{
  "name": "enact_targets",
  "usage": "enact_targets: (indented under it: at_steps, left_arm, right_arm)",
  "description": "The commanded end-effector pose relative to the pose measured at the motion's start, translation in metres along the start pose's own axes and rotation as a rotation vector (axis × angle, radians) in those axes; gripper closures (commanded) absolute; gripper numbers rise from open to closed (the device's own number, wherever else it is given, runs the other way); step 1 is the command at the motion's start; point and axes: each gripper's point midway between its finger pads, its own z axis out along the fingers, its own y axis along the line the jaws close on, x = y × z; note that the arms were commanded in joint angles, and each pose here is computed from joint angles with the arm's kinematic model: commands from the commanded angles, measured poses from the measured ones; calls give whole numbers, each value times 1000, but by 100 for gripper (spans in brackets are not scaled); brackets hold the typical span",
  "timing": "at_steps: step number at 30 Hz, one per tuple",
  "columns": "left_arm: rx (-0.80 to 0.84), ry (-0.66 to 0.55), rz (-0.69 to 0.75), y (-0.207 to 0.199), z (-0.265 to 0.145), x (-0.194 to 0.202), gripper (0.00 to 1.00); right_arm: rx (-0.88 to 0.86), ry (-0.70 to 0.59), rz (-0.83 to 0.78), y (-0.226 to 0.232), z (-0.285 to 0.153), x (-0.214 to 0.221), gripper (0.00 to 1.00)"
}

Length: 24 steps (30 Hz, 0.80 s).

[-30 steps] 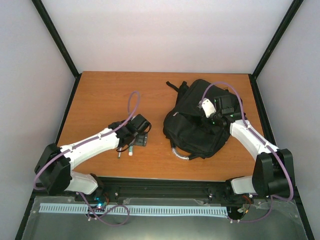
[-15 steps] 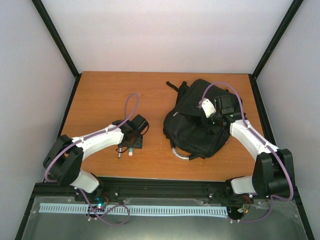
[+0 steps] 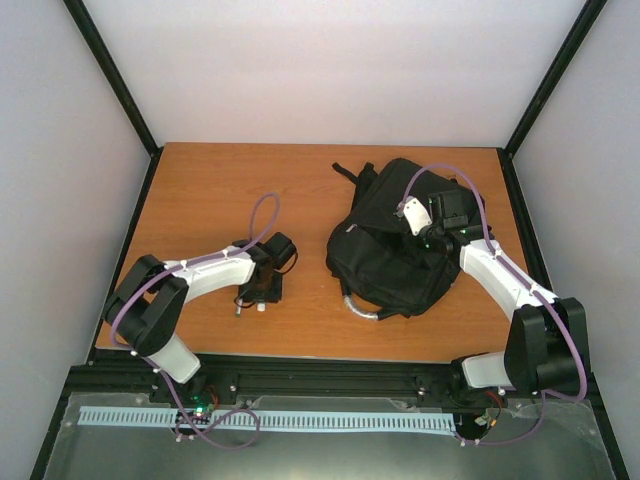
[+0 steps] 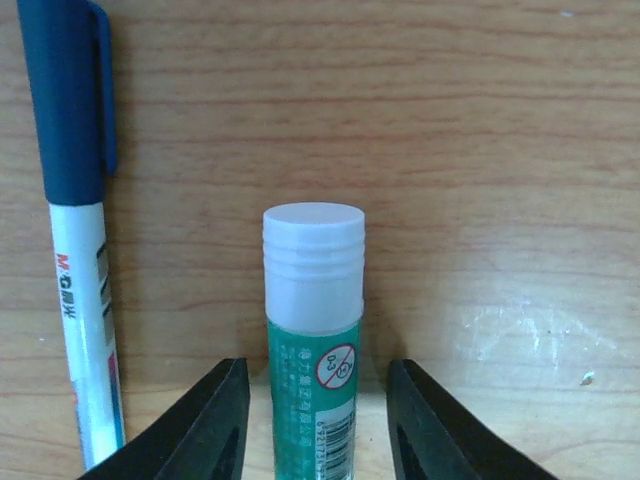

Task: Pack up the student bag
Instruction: Pick up the stationery from the center of the board.

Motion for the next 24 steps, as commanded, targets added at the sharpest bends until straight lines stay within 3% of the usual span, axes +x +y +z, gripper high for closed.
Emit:
enact_targets:
  at_steps: [1, 11, 19, 24]
  left_arm:
    - [17, 0, -13, -3, 3, -3, 64]
    - [90, -14, -3, -13, -18, -7, 89]
    - [537, -214, 142, -89, -124, -19, 93]
    - [814, -235, 260, -140, -171, -12, 94]
  right_arm:
    - [-26, -20, -6, 2, -2, -9, 97]
    - [-26, -21, -7, 2, -2, -9, 97]
    - [-29, -20, -8, 2, -2, -9, 97]
    - [-31, -31, -10, 3, -4, -11, 97]
